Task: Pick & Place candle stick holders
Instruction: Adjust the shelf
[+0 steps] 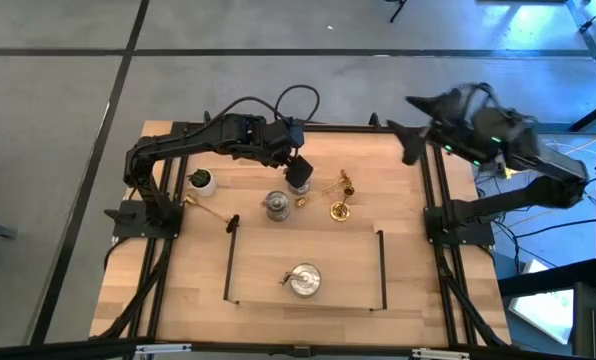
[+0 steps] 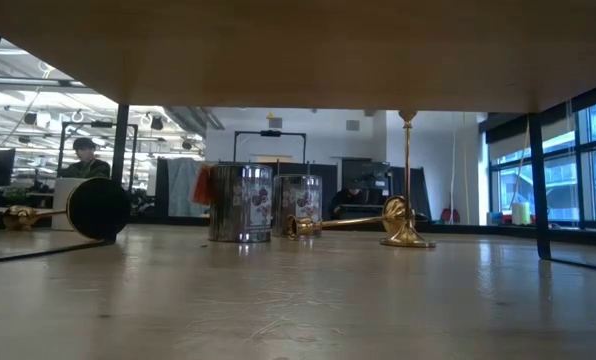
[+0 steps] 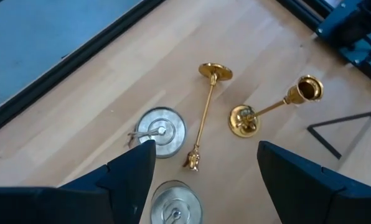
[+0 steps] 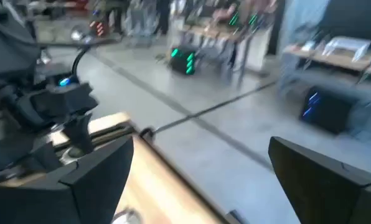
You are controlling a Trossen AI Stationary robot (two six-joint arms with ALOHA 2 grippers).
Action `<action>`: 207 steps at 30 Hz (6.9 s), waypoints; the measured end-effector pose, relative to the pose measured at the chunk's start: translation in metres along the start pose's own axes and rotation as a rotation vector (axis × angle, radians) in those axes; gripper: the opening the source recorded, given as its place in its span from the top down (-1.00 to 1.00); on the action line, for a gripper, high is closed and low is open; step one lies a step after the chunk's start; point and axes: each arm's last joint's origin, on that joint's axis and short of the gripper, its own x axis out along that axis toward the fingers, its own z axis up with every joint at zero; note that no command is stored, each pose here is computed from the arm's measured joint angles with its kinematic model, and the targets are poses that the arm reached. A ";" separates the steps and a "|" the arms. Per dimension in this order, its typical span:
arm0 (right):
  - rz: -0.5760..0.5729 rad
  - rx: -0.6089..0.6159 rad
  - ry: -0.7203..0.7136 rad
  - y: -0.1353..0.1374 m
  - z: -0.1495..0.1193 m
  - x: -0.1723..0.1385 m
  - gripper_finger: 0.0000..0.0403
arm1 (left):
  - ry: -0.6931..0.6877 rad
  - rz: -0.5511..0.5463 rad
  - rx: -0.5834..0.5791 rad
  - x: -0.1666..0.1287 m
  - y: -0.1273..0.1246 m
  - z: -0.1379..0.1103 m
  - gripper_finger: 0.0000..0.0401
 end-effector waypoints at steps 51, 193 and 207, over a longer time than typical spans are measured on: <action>0.568 -0.497 1.040 0.052 -0.207 0.257 -0.19 | 0.148 -0.017 0.270 -0.002 0.002 -0.014 -0.39; 0.397 0.114 0.501 0.056 -0.261 0.069 -0.29 | 0.010 -0.192 0.384 0.065 -0.052 -0.065 -0.39; 0.514 0.090 0.659 0.066 -0.266 0.054 -0.29 | 0.037 -0.170 0.394 0.065 -0.049 -0.067 -0.39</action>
